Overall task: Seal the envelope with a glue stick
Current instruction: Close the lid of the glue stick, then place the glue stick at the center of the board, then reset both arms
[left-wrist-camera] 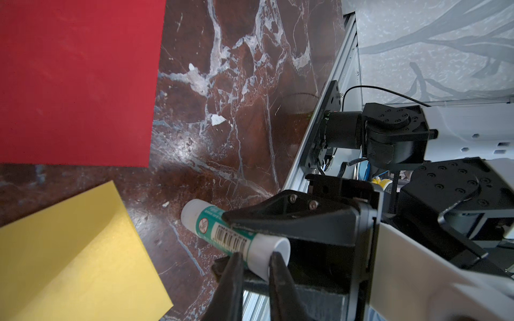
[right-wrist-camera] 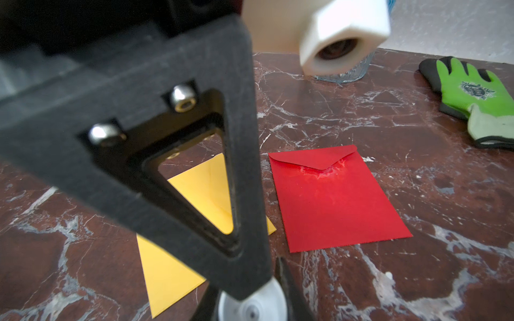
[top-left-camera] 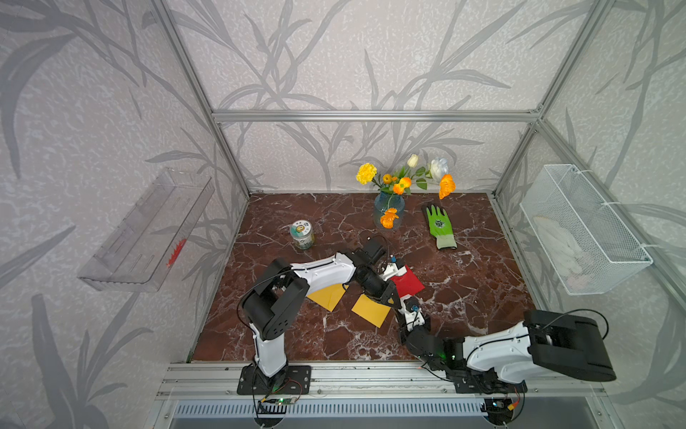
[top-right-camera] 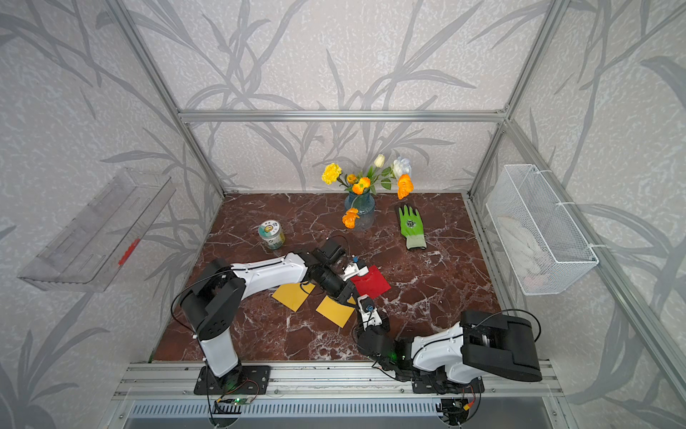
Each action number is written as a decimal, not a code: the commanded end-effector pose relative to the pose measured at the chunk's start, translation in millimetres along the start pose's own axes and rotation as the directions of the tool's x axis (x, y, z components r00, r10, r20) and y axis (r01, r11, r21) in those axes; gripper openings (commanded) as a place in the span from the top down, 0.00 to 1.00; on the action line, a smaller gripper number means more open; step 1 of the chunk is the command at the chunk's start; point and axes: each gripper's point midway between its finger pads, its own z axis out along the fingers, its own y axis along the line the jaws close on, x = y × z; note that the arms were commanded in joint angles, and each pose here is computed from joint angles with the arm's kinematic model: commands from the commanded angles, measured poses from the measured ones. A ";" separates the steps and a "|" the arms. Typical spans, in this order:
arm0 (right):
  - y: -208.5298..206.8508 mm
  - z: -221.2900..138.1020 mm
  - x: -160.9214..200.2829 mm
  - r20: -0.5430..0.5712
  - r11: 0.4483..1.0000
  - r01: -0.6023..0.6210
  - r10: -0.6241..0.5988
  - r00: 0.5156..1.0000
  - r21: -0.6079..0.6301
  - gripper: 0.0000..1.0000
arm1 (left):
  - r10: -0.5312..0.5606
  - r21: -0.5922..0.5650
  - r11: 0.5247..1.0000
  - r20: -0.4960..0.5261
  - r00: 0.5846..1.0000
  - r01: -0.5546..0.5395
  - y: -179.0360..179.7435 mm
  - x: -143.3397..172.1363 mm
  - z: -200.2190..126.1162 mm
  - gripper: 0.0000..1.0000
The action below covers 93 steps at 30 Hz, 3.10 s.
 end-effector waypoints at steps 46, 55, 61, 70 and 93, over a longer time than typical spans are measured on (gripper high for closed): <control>-152.9 -17.8 -34.6 -0.610 0.886 -0.228 0.446 0.655 0.403 1.00 | -0.312 -0.011 0.927 0.529 0.789 0.374 74.4 -46.2 -148.4 0.39; -196.5 35.0 -25.4 -0.715 0.887 -0.102 0.425 0.555 0.449 1.00 | -0.294 -0.061 0.916 0.574 0.765 0.397 82.0 -36.5 -166.7 0.39; -206.6 53.5 0.6 -0.771 0.890 -0.077 0.431 0.469 0.450 1.00 | -0.299 -0.077 0.902 0.600 0.742 0.426 89.4 -28.3 -174.7 0.39; -217.5 55.3 11.5 -0.781 0.883 -0.054 0.440 0.444 0.466 0.59 | -0.296 -0.102 0.879 0.647 0.702 0.466 99.8 -23.3 -191.0 0.38; -290.1 5.3 -131.7 -0.087 0.730 -0.143 0.268 0.959 0.668 0.01 | 0.190 -0.477 0.556 0.871 0.454 0.681 157.5 -13.1 -361.9 0.00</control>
